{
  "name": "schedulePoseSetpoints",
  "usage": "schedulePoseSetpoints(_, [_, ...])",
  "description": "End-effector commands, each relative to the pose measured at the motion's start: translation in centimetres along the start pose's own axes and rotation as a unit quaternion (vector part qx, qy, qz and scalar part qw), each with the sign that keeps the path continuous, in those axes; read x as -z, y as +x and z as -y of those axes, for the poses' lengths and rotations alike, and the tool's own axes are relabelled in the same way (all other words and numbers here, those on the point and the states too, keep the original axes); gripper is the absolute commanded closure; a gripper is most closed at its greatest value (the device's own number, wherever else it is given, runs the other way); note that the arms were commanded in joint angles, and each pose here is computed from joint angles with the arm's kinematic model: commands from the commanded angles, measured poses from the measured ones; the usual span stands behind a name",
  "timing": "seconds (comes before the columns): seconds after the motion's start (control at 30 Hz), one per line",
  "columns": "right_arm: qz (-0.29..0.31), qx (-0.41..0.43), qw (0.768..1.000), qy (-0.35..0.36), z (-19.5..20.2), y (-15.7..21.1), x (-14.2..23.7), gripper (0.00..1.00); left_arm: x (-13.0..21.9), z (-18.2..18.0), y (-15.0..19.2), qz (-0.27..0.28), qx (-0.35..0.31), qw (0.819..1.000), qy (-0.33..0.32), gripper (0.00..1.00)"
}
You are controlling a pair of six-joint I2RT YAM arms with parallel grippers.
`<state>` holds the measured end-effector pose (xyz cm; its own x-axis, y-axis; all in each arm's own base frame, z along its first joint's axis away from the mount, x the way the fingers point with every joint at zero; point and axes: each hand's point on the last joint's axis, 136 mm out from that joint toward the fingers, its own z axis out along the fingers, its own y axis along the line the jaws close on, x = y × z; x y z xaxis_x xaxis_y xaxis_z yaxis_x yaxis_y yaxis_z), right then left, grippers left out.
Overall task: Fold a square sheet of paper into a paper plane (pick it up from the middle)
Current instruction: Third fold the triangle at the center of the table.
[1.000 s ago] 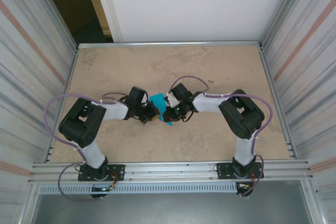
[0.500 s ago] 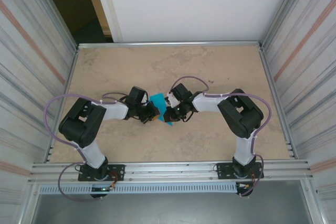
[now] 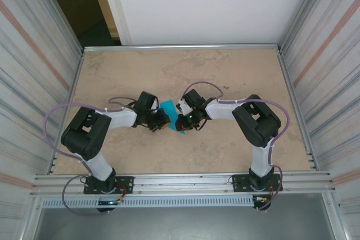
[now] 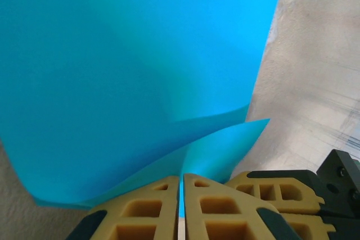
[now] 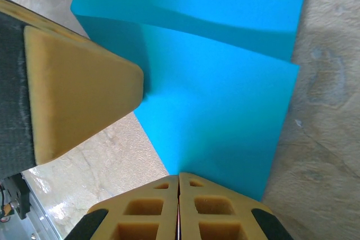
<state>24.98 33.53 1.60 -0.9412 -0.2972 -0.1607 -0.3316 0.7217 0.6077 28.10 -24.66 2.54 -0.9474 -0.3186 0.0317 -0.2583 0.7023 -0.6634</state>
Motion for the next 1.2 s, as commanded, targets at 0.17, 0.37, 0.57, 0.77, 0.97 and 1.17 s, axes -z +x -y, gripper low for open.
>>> schedulePoseSetpoints(0.17, [-0.017, -0.007, 1.0, 0.023, 1.3, 0.4, -0.6, 0.9, 0.6, -1.1, 0.2, 0.012, -0.004, 1.0, -0.027, 0.88])
schedulePoseSetpoints(0.37, [-0.02, -0.015, 0.999, 0.03, 1.7, 0.4, -0.7, 0.9, 0.5, -2.3, 0.5, 0.015, 0.007, 0.999, -0.046, 0.88])
schedulePoseSetpoints(0.57, [-0.019, -0.018, 0.999, 0.029, 1.7, 0.3, -0.6, 0.9, 0.1, -3.6, 0.7, 0.015, 0.014, 0.998, -0.059, 0.88])
schedulePoseSetpoints(0.77, [0.014, 0.0, 1.0, -0.007, -1.2, -1.2, 1.6, 0.88, -0.4, -5.3, 1.0, 0.014, 0.018, 0.997, -0.076, 0.89])
schedulePoseSetpoints(0.97, [0.018, 0.028, 0.999, 0.016, -2.2, -1.2, 2.4, 0.89, -0.7, -6.5, 0.8, 0.016, 0.022, 0.995, -0.091, 0.9])
schedulePoseSetpoints(1.17, [0.01, 0.024, 0.999, 0.03, -1.8, -0.4, 1.3, 0.91, -0.7, -7.4, 0.9, 0.014, 0.029, 0.993, -0.109, 0.9])
